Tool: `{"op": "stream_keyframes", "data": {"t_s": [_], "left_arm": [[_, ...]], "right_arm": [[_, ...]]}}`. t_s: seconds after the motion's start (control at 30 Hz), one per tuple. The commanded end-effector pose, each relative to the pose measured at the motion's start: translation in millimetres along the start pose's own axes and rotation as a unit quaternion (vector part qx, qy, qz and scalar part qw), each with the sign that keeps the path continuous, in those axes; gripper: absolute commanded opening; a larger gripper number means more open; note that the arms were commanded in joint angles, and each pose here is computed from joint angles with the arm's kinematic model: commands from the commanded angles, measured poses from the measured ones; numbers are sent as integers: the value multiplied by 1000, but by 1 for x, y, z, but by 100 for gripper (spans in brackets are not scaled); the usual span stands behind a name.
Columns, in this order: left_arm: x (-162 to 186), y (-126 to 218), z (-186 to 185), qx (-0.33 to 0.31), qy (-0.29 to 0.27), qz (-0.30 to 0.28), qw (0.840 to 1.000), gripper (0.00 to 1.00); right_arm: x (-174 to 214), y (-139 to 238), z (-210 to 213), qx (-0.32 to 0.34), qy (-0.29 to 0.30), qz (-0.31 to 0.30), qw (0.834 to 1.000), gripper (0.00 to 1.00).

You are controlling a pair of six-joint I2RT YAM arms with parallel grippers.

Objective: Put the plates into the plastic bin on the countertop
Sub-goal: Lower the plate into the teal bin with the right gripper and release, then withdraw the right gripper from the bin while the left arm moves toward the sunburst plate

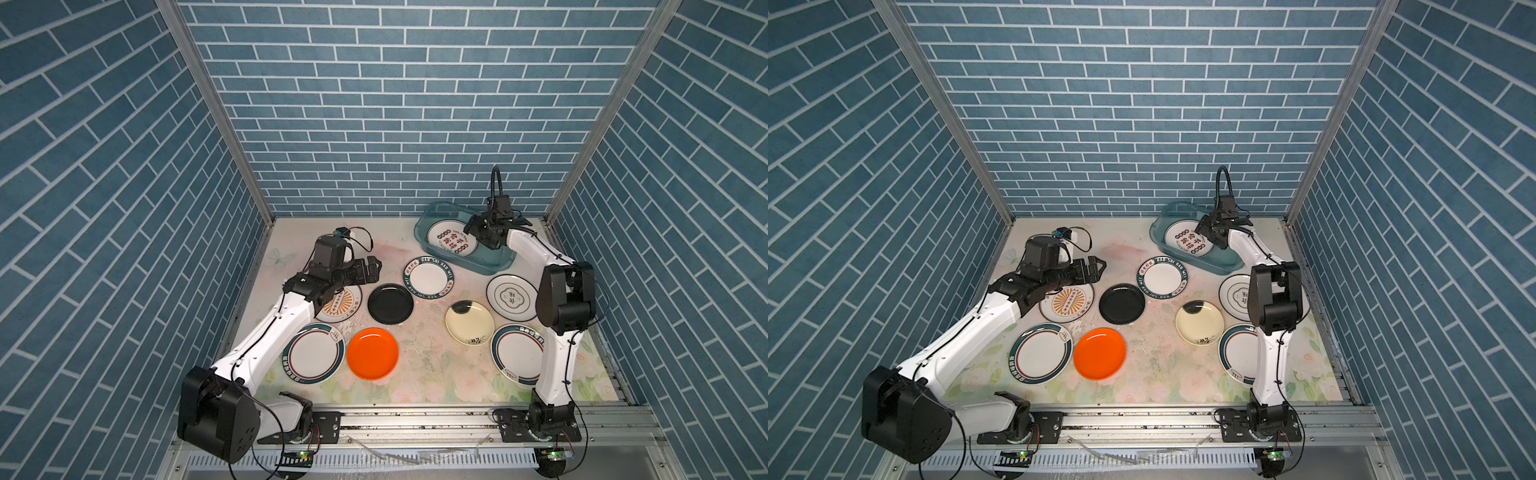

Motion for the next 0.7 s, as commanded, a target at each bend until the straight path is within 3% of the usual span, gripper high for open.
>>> {"op": "stream_keyframes", "data": {"t_s": [0.0,0.17,0.43,0.67], "left_arm": [[-5,-1,-4,5,11,-5,1000,100],[-2,-6,-2,12,21,3,1000,100],[7,-10,3,16,31,13,999,100],[14,-17,10,9,38,26,999,100]], "right_arm": [[-15,76,-1,-3,20,-37,999,79],[15,130,-23,6,5,-45,999,80],[93,182,-66,39,-26,-18,999,80],[147,199,-69,-31,-53,-1,998,80]]}}
Point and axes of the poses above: each gripper's point midway between its finger pads, its own y axis back along the fingers, its own z axis along the line the jaws close on, x = y × z, the point moved 8 cm from there along y, back along the fingers, and after that the axes turned 14 degrees about y, right-handed, at the moved point
